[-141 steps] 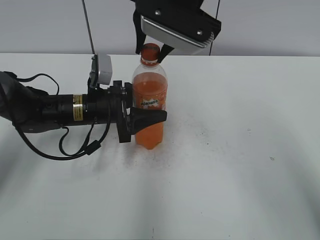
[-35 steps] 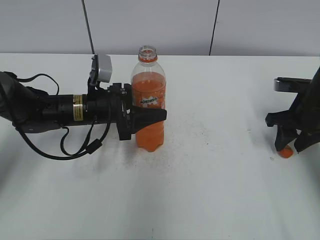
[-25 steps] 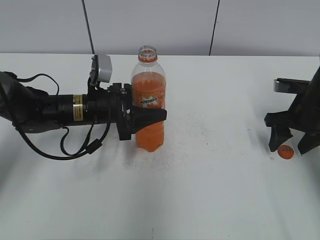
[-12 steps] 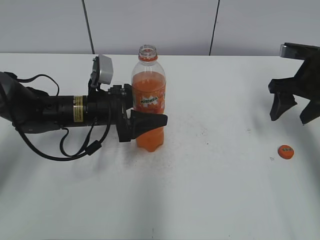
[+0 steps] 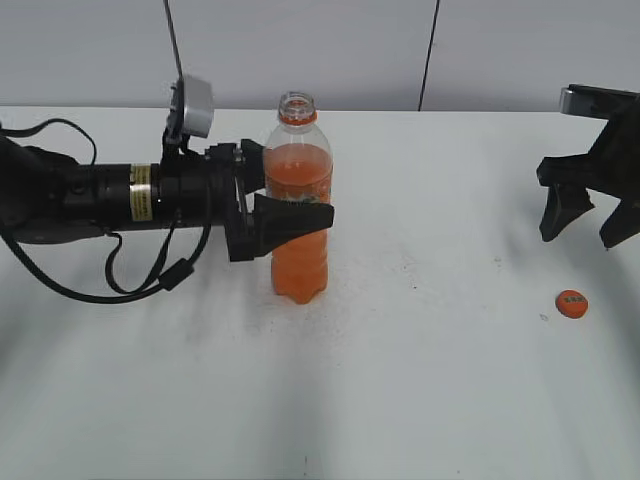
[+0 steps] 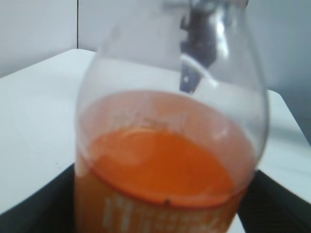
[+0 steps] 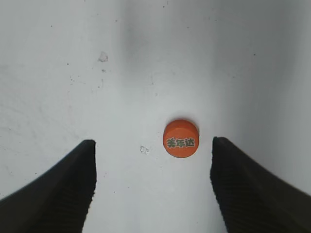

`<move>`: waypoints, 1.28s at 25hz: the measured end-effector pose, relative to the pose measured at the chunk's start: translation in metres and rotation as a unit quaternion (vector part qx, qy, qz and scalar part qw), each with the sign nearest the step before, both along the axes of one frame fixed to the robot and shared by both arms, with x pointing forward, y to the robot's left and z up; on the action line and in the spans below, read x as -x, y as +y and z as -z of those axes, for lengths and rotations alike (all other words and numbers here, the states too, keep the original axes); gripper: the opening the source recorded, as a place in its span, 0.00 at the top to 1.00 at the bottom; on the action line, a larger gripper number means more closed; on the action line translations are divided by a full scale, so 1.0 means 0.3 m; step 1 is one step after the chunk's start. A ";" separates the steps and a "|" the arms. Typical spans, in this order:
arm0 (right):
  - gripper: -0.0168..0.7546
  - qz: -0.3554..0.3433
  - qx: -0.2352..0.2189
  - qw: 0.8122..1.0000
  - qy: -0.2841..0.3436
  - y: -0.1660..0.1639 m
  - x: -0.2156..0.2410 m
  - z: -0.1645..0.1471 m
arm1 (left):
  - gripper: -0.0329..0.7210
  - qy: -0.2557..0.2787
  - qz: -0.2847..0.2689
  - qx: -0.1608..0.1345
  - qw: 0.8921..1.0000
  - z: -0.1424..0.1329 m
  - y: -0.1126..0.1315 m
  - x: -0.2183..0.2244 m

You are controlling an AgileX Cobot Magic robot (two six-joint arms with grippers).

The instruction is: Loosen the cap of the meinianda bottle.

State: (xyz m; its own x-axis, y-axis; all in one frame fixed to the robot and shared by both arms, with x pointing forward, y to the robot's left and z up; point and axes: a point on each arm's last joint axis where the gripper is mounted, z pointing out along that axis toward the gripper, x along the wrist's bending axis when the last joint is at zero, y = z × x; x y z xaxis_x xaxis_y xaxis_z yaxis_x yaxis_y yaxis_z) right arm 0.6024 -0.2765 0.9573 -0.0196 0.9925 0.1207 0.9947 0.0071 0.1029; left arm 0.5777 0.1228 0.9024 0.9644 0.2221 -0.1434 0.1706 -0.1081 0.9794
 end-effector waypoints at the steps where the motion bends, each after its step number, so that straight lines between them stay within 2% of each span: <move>1: 0.27 0.000 0.000 1.000 0.000 0.000 0.000 0.000 | 0.22 -0.007 0.001 0.001 1.000 -0.018 0.001 0.001; 5: 0.27 0.000 0.000 1.000 0.002 0.000 0.001 0.000 | 0.22 -0.040 0.002 0.009 0.999 -0.107 0.003 0.009; 12: 0.27 -0.002 -0.001 1.000 0.016 0.001 0.010 0.001 | 0.22 -0.102 -0.015 0.005 0.995 -0.262 0.014 0.026; 18: 0.27 -0.012 -0.001 1.000 0.013 0.001 0.022 -0.032 | 0.22 -0.176 -0.026 0.017 0.984 -0.446 0.032 0.076; 21: 0.27 -0.016 0.000 1.000 0.009 0.000 0.030 -0.068 | 0.22 -0.210 -0.050 0.005 0.976 -0.533 0.049 0.103; 23: 0.27 -0.019 0.000 1.000 0.004 0.001 0.032 -0.102 | 0.22 -0.216 -0.084 -0.015 0.973 -0.582 0.067 0.114; 28: 0.27 -0.035 -0.002 0.999 -0.010 0.002 0.023 -0.207 | 0.22 -0.228 -0.195 -0.059 0.952 -0.715 0.133 0.157; 30: 0.27 -0.040 -0.002 0.999 -0.014 0.003 0.022 -0.250 | 0.22 -0.229 -0.246 -0.077 0.939 -0.760 0.168 0.175; 32: 0.27 -0.042 -0.002 0.999 -0.028 0.004 0.012 -0.291 | 0.22 -0.230 -0.301 -0.098 0.920 -0.799 0.207 0.193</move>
